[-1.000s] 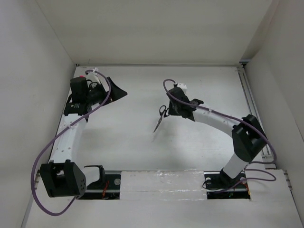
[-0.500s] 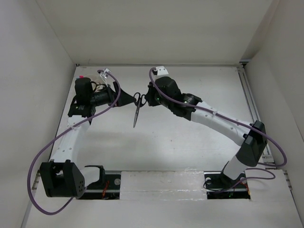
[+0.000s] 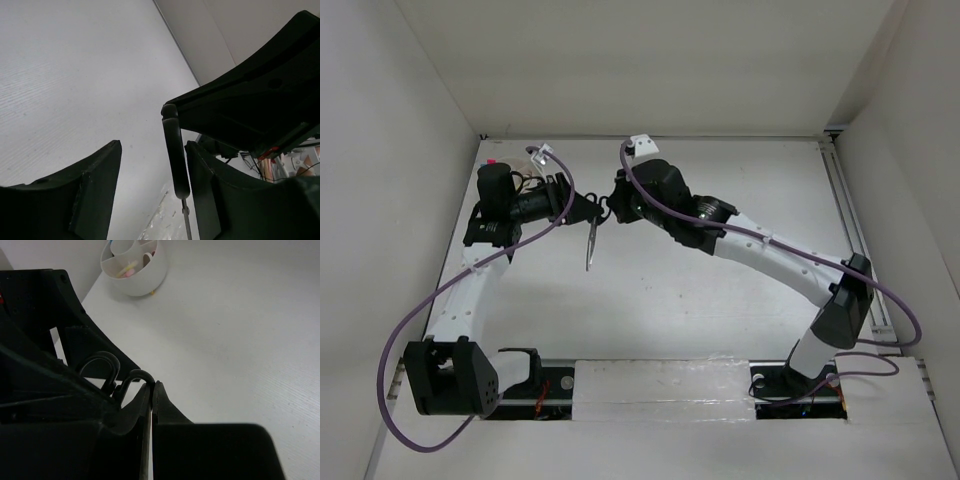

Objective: Sort the stationery into containers
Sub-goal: Pick up the scissors from the center of the board, then place the scissors in the storage box.

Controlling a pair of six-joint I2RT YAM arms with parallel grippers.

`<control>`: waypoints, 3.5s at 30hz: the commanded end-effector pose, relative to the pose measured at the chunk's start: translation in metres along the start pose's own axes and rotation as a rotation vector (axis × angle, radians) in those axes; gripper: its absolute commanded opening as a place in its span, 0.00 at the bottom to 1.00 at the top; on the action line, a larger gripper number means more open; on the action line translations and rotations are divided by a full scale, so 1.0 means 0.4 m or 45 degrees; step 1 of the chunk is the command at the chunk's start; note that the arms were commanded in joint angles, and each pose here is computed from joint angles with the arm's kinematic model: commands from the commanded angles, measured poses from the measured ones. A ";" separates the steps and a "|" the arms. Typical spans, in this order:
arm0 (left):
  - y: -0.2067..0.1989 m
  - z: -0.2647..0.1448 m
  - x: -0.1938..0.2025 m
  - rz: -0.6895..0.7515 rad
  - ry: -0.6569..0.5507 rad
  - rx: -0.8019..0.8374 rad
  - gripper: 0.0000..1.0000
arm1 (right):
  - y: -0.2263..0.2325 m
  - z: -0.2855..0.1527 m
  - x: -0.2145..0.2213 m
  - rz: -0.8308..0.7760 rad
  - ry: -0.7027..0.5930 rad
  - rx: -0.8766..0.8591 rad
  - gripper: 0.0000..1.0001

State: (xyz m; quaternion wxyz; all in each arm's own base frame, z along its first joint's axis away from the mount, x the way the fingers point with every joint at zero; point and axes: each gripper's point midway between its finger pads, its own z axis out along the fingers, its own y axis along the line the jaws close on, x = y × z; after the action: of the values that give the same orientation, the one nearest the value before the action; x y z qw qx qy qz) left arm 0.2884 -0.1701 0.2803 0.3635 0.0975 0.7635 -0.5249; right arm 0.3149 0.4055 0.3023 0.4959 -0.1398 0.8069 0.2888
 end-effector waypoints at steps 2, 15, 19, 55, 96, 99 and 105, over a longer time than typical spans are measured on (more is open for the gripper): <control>-0.015 -0.004 0.003 0.045 0.003 0.047 0.37 | 0.064 -0.004 -0.070 -0.003 -0.098 -0.048 0.00; 0.067 -0.031 -0.111 0.094 -0.229 -0.351 0.00 | 0.038 -0.081 -0.093 -0.017 -0.202 -0.012 1.00; 0.085 -0.091 -0.281 0.146 -0.564 -0.607 0.00 | -0.041 -0.126 -0.086 0.030 -0.230 0.093 1.00; 0.552 -0.483 -0.689 0.538 -1.744 -1.981 0.00 | 0.053 -0.235 0.306 0.095 0.122 -0.329 1.00; 0.740 -0.396 -0.538 0.347 -1.561 -1.883 0.07 | 0.048 -0.213 0.306 0.094 0.106 -0.296 1.00; 0.722 -0.399 -0.547 0.352 -1.559 -1.871 0.14 | 0.048 -0.213 0.306 0.095 0.106 -0.296 1.00; 0.657 -0.357 -0.578 0.407 -1.530 -1.782 0.40 | 0.050 -0.218 0.298 0.098 0.096 -0.301 1.00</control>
State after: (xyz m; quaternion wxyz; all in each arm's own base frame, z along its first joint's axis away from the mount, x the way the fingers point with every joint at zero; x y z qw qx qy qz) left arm 0.5329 0.1365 0.2082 0.6979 -0.3337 0.6070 0.1821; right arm 0.1836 0.3690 0.1975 0.4028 -0.1918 0.8187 0.3616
